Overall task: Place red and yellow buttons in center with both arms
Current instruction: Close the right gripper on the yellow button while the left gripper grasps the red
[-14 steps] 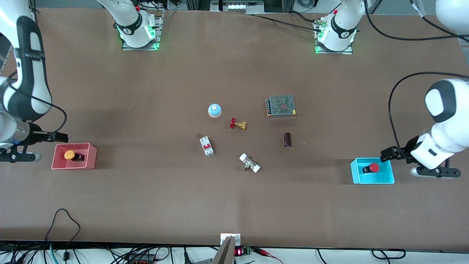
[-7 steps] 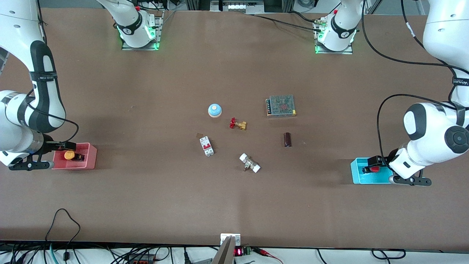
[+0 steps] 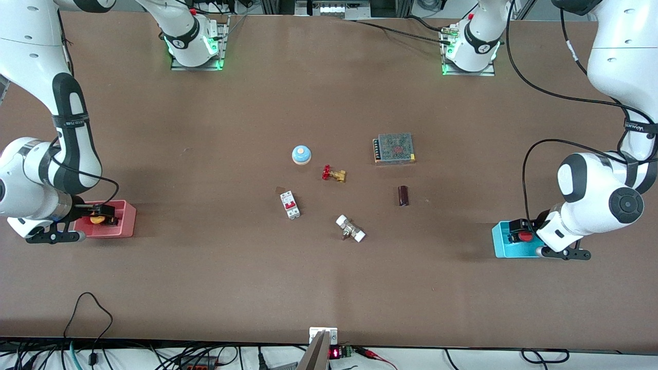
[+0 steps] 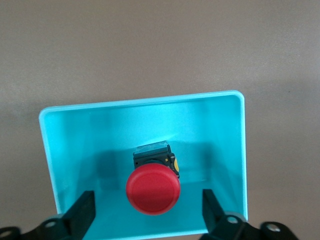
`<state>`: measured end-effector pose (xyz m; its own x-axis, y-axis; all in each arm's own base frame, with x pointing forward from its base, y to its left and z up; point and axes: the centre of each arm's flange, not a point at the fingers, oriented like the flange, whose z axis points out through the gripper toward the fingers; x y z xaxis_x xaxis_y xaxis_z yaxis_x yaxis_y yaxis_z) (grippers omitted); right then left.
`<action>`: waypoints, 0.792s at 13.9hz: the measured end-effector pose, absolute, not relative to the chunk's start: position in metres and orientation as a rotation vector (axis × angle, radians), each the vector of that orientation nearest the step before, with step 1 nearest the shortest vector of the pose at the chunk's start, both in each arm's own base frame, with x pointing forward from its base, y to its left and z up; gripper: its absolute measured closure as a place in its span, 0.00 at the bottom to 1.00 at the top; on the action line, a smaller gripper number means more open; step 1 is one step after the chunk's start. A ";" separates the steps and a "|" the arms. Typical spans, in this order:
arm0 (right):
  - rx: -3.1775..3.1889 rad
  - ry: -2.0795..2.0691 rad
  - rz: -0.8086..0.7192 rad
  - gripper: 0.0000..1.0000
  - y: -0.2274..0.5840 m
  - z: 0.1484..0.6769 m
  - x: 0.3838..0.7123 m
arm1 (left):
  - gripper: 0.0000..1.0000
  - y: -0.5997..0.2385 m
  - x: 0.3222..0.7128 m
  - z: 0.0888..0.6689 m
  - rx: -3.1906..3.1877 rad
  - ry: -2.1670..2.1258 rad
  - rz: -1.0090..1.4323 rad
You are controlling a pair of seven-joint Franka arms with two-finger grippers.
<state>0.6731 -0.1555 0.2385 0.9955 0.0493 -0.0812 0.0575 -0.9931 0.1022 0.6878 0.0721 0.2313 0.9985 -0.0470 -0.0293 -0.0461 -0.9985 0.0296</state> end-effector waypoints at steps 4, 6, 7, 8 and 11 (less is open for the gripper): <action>3.028 0.089 -0.102 0.00 -0.156 0.230 0.676 | 0.38 0.073 0.690 0.235 3.113 -0.064 -0.034; 3.031 0.084 -0.101 0.00 -0.157 0.226 0.675 | 0.54 0.073 0.692 0.237 3.114 -0.058 -0.026; 3.035 0.078 -0.101 0.00 -0.158 0.224 0.675 | 0.54 0.073 0.693 0.238 3.114 -0.048 -0.021; 3.038 0.074 -0.102 0.00 -0.160 0.222 0.675 | 0.58 0.073 0.694 0.240 3.115 -0.042 -0.014; 3.041 0.073 -0.105 0.16 -0.160 0.220 0.674 | 0.58 0.074 0.700 0.256 3.120 -0.036 0.031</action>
<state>0.6745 -0.1604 0.2199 0.9965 0.0441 -0.0708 0.0509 -0.9941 0.0963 0.7002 0.0741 0.2559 0.9995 -0.0230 0.0201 -0.0234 -0.9995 0.0212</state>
